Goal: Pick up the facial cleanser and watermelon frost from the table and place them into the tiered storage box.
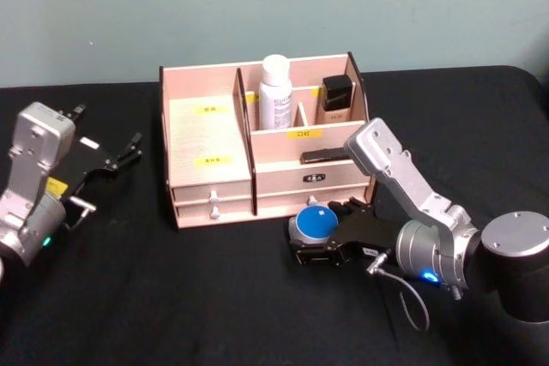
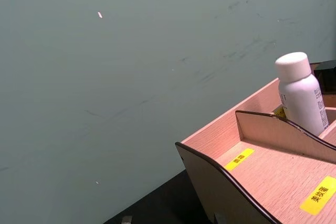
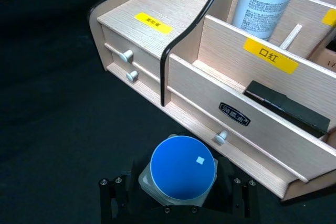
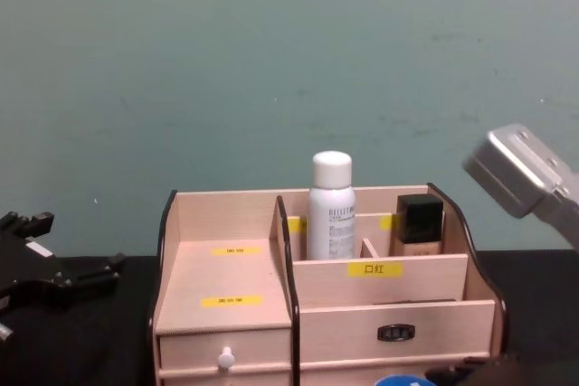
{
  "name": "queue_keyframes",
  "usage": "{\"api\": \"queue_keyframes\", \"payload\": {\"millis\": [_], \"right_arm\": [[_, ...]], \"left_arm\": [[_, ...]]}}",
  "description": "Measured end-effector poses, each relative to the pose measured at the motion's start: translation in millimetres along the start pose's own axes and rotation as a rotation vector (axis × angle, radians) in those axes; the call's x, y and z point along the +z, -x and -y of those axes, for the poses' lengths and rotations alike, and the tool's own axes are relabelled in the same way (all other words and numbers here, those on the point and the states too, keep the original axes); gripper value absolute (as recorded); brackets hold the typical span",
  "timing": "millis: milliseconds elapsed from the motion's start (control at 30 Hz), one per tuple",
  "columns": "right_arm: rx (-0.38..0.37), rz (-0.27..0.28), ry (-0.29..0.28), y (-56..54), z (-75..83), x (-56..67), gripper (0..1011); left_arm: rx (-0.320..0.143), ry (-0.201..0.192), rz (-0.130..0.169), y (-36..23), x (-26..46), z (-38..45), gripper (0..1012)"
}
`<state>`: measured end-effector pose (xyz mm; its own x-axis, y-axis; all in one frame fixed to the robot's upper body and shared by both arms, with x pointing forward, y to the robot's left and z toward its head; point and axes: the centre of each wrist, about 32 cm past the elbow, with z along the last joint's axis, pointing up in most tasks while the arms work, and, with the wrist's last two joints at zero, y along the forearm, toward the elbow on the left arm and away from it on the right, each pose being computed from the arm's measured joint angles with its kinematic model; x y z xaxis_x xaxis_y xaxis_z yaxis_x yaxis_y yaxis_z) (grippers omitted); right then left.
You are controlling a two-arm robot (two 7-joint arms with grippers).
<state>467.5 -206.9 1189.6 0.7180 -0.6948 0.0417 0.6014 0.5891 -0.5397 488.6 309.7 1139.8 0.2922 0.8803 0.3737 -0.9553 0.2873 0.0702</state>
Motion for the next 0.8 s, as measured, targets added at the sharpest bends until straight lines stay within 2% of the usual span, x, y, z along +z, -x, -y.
{"api": "queue_keyframes", "payload": {"millis": [800], "right_arm": [[-0.01,0.007,0.004,0.4,0.6,0.4,992]], "left_arm": [[0.0,0.0,0.0,0.0,0.0,0.0,1010]]}}
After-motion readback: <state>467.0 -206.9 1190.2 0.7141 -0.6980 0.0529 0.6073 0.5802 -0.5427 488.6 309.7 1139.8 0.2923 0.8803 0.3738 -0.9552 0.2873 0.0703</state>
